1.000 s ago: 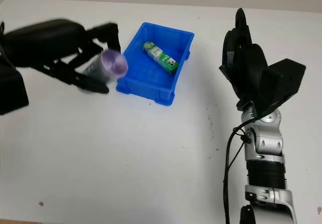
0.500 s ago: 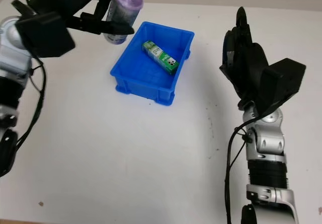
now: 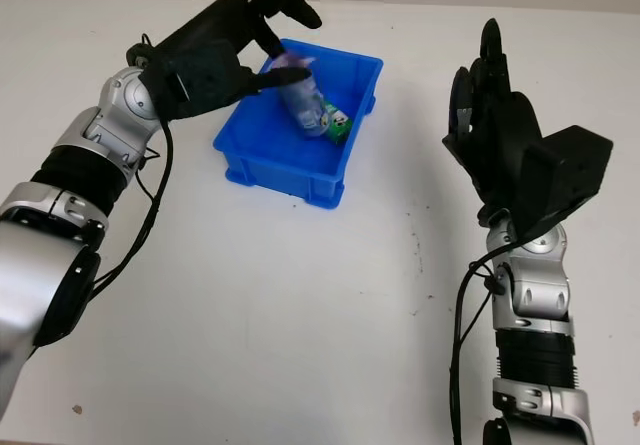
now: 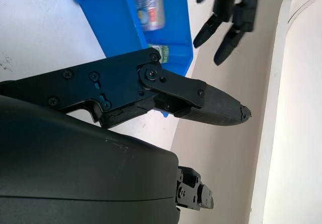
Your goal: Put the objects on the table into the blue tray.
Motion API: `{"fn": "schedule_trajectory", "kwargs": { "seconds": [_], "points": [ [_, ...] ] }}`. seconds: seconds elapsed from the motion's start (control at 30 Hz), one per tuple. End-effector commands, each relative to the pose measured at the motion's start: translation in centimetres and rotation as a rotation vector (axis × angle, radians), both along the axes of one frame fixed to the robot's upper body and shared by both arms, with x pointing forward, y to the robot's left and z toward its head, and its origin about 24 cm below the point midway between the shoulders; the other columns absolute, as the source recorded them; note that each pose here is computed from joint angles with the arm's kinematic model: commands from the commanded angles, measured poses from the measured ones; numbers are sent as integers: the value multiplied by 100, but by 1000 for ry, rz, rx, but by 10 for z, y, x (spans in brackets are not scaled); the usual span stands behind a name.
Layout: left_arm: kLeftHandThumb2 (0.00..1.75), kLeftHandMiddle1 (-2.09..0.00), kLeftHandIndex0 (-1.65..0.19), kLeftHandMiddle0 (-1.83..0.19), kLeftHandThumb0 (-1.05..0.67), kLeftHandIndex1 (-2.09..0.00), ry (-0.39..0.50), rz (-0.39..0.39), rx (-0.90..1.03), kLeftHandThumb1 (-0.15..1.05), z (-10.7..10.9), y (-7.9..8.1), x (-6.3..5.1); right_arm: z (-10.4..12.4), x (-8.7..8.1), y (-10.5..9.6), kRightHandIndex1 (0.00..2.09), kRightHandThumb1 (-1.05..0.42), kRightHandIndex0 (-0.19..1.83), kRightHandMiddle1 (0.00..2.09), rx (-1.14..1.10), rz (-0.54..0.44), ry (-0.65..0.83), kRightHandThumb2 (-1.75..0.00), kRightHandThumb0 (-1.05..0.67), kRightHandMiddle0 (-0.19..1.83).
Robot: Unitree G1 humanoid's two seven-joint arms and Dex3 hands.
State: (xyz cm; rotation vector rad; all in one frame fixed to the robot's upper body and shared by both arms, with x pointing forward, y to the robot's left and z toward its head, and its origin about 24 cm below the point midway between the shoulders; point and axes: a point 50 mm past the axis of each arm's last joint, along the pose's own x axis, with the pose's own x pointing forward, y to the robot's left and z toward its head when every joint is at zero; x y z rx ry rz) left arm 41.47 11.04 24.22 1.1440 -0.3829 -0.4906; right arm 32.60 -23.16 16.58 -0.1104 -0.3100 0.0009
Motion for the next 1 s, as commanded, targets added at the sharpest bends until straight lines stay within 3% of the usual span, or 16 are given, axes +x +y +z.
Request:
{"fn": "schedule_trajectory", "kwargs": {
  "seconds": [0.0, 0.2, 0.43, 0.5, 0.67, 0.87, 0.97],
  "points": [
    [48, -2, 19, 18, -70, -3, -25, -8, 22, 105, 16, 1, -1, 1, -3, -2, 0, -105, -19, 0, -3, -4, -5, -72, -67, -19],
    [52, 0, 19, 19, -78, 0, -43, 3, 35, 105, 21, 7, -2, 1, 0, -3, 0, -105, -19, 0, -14, -14, -3, -73, -66, -19],
    [52, -2, 18, 18, -79, -1, -59, 8, -202, 105, 25, 23, -4, 6, 1, -5, 0, -105, -19, 0, -7, 1, -31, -72, -66, -19],
    [58, -4, 15, 14, -81, -3, -124, 48, -248, 105, 24, 31, -6, 8, 2, -6, 0, -105, -19, 0, -4, 9, -43, -71, -67, -19],
    [62, -6, 13, 11, -79, -4, -159, 115, -511, 105, 15, 57, -11, 11, 3, -8, 0, -105, -19, 0, -13, 8, -45, -69, -70, -19],
    [64, -4, 18, 18, -77, -2, -115, 195, -827, 105, -15, 98, -20, 15, 4, -8, 0, -105, -19, 0, -35, 1, -23, -75, -73, -19],
    [60, -4, 19, 19, -78, -2, -62, 212, -946, 105, -30, 108, -23, 14, 5, -8, 0, -105, -19, 0, -17, 9, -15, -77, -73, -19]
  ]
}}
